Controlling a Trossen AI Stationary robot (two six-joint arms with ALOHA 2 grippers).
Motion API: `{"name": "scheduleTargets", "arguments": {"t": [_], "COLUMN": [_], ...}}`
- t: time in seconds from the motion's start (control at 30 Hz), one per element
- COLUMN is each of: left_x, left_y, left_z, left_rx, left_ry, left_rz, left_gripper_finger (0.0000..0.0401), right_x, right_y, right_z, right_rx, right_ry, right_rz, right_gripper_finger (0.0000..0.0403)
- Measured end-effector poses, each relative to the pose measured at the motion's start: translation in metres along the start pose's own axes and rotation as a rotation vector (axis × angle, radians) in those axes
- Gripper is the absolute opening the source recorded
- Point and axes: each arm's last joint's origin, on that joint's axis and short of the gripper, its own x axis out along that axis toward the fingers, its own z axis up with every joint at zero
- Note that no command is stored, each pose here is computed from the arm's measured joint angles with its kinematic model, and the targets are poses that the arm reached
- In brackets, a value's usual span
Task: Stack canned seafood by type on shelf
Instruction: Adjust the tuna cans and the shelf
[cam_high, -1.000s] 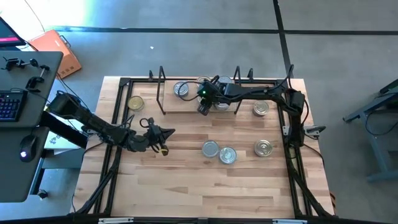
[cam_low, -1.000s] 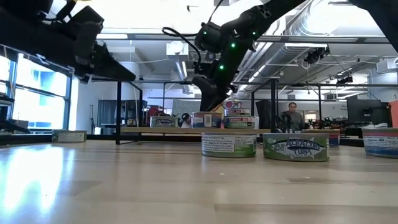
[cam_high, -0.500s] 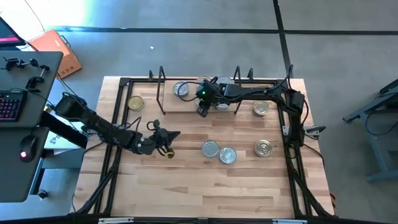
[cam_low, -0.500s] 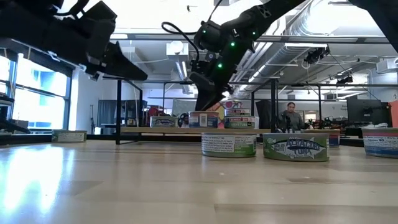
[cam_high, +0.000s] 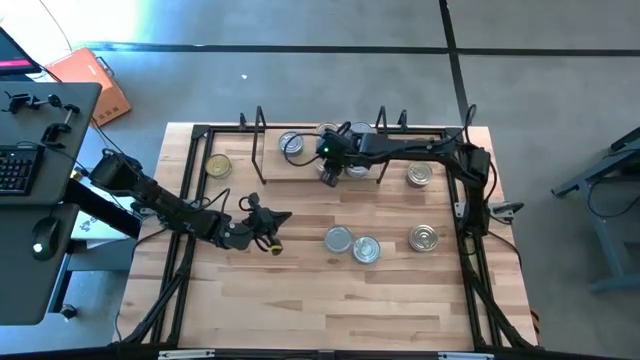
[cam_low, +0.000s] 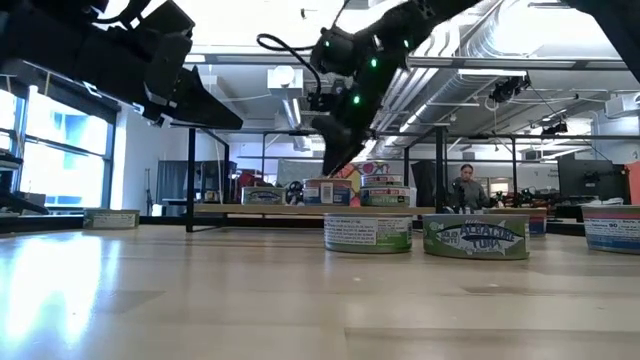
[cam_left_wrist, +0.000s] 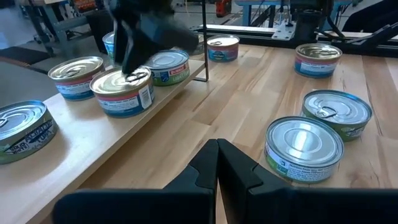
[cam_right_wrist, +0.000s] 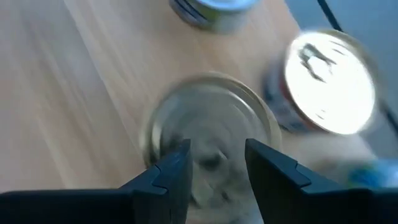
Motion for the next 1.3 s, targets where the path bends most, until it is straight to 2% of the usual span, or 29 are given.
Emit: {"name": "scheduleTargets", "arguments": {"t": [0.1,0.27,0.4,0.6,1.3], "left_x": [0.000,0.000,0.000,0.000,0.000], "left_y": [0.000,0.000,0.000,0.000,0.000], "left_z": [-0.001,-0.001,-0.001,-0.001,-0.001], "left_rx": [-0.004,-0.008,-0.009,-0.006,-0.001], "left_ry": [0.005,0.005,0.006,0.006,0.006], "left_rz": [-0.002,-0.002,-0.002,-0.002,-0.002], "left_gripper_finger": [0.0000,0.0000,0.0000,0.0000,0.0000], "right_x": [-0.023,-0.039,-0.028,-0.006,-0.007], "right_y": [-0.001,0.000,-0.005,-0.012,-0.026], "right_z": [0.002,-0.005,-0.020,-0.034,-0.039], "right_rx": [-0.059,-0.127,-0.149,-0.144,-0.126], "right_ry": [0.137,0.295,0.369,0.368,0.436], "right_rz": [-0.069,-0.079,-0.084,-0.091,-0.100], "right_gripper_finger": [0.0141,0.0123,0.0076,0.0006,0.0001]}}
